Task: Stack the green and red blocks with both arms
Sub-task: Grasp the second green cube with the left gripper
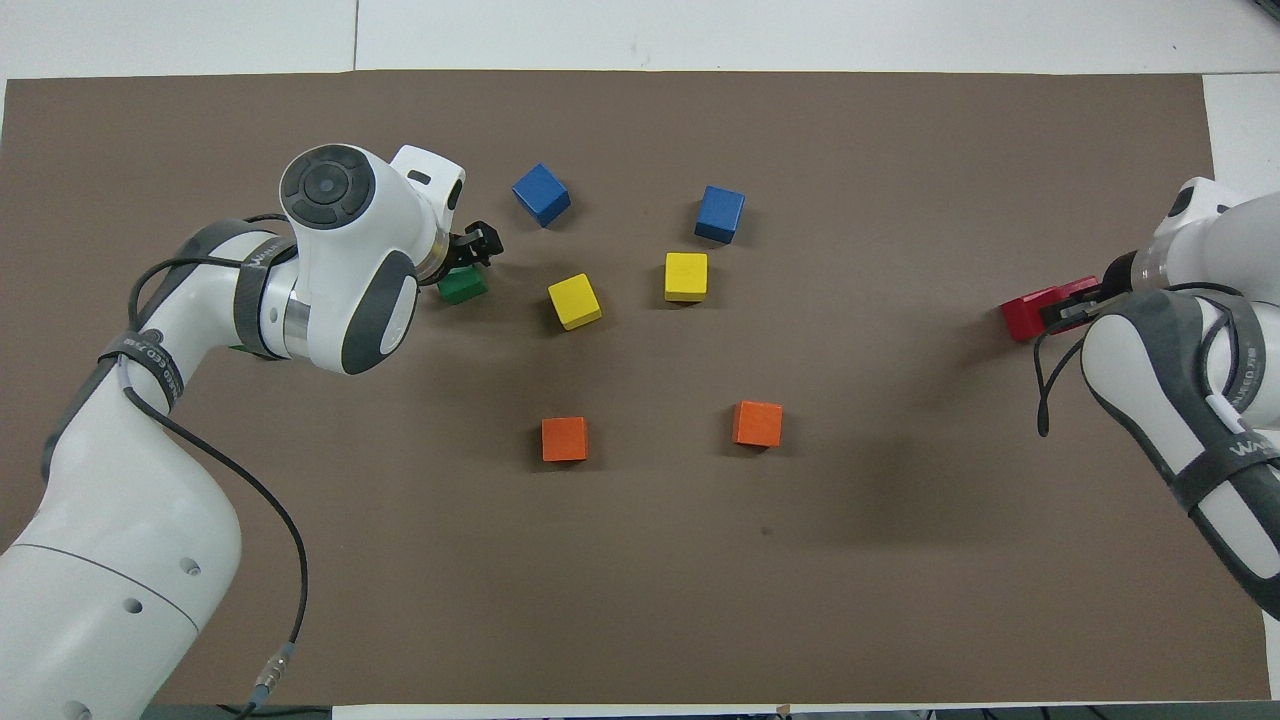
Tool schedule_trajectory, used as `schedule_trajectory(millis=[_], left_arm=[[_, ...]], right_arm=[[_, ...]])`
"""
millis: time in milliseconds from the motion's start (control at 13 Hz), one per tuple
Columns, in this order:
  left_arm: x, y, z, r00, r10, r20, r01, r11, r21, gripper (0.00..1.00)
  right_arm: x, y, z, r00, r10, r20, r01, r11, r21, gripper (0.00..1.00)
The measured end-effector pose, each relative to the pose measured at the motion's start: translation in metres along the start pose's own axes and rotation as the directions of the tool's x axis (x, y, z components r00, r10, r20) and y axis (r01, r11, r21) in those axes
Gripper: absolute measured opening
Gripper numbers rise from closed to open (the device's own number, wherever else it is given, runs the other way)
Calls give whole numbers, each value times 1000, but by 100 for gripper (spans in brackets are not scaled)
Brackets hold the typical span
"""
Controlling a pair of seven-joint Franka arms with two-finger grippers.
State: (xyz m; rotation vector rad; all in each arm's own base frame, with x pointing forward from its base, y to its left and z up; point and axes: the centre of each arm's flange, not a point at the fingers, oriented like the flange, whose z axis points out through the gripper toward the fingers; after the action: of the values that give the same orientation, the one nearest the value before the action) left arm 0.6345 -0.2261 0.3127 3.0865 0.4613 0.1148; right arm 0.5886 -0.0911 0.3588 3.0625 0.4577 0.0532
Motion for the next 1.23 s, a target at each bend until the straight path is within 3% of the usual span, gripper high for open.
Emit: schedule_trajectory(millis=[1227], left_arm=[[-12, 11, 8, 998, -51, -21, 51, 998, -22, 100]], right_arm=[[3, -6, 4, 1000, -8, -19, 8, 1000, -6, 55]])
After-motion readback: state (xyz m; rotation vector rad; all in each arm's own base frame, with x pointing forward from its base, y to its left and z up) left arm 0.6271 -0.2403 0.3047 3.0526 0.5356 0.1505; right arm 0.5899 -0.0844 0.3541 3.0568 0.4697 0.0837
